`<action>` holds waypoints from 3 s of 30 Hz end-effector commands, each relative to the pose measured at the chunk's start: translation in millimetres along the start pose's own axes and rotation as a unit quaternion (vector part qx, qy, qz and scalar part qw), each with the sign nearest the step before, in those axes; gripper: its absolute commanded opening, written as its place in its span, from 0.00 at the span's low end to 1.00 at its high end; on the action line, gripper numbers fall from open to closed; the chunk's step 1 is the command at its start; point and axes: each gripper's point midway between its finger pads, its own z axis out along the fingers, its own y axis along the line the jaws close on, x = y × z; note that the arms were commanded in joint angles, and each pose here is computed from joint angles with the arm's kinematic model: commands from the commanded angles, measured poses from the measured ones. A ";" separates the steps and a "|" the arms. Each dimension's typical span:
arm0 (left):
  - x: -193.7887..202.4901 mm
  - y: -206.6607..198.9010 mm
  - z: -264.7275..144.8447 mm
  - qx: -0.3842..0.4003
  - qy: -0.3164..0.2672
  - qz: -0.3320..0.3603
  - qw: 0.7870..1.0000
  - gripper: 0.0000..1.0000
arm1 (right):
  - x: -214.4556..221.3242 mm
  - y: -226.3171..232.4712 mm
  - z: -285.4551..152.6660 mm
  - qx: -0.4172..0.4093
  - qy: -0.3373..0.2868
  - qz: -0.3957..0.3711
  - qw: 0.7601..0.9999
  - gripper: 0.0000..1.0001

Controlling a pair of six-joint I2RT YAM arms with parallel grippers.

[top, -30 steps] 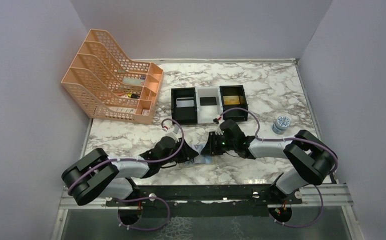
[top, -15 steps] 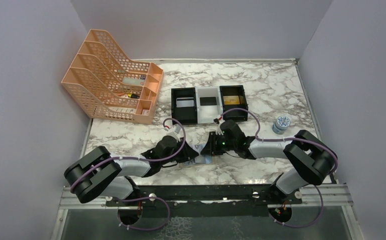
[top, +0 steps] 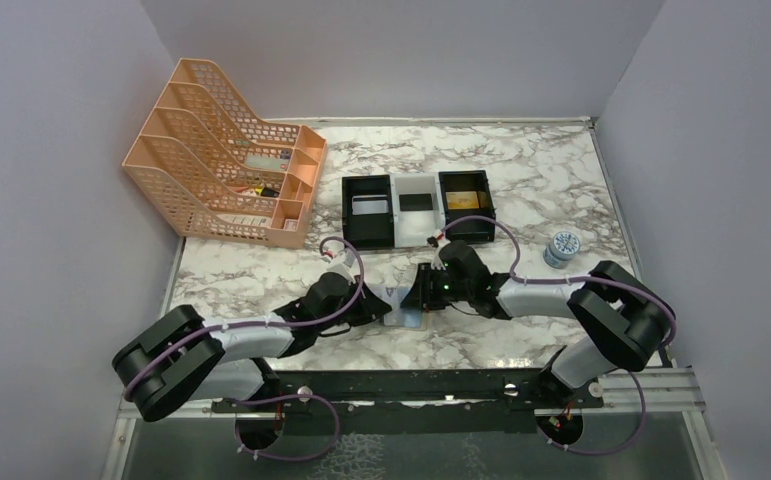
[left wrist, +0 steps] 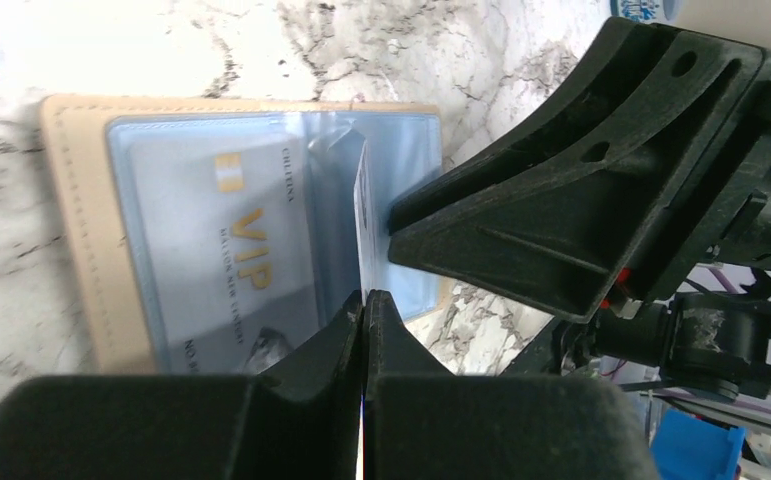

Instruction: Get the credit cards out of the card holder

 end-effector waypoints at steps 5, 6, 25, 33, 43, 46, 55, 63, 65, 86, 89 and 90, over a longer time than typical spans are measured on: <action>-16.1 39.3 -20.1 -0.135 -0.023 0.057 0.989 0.00 | -9.9 -4.4 -6.1 0.023 -0.020 -0.022 0.999 0.27; -18.1 38.7 -22.1 -0.137 -0.025 0.063 0.988 0.00 | -10.9 -3.1 -6.6 0.022 -0.021 -0.024 0.999 0.28; -45.8 3.7 -46.6 -0.087 -0.064 0.118 0.987 0.00 | -29.6 51.4 -43.1 -0.114 -0.097 -0.065 0.987 0.53; -62.5 -20.0 -49.7 0.023 -0.045 0.105 0.993 0.00 | -24.1 61.7 -55.6 -0.173 -0.127 -0.079 0.973 0.56; -52.5 -41.3 -61.6 0.139 -0.014 0.071 0.988 0.00 | -22.6 74.4 -67.2 -0.248 -0.103 -0.075 0.960 0.56; -46.2 -50.8 -65.7 0.169 0.002 0.072 0.983 0.00 | -18.2 83.2 -66.9 -0.275 -0.082 -0.080 0.954 0.56; -39.3 -63.4 -72.2 0.212 0.016 0.074 0.974 0.00 | -12.8 100.4 -71.3 -0.340 -0.065 -0.081 0.935 0.56; -39.0 -65.4 -73.3 0.220 0.014 0.073 0.973 0.00 | -9.9 95.5 -68.4 -0.333 -0.061 -0.069 0.938 0.56; -39.3 -66.4 -72.4 0.222 0.017 0.074 0.972 0.00 | -9.5 94.2 -68.1 -0.329 -0.061 -0.068 0.940 0.56; -34.5 -72.4 -77.6 0.248 0.024 0.066 0.966 0.00 | -16.6 115.8 -78.1 -0.383 -0.059 -0.061 0.920 0.37; -33.7 -75.5 -79.8 0.257 0.027 0.067 0.964 0.00 | -17.9 116.5 -78.6 -0.390 -0.065 -0.052 0.917 0.33; -33.8 -76.7 -80.6 0.260 0.026 0.067 0.963 0.00 | -18.9 117.0 -78.0 -0.390 -0.065 -0.052 0.917 0.31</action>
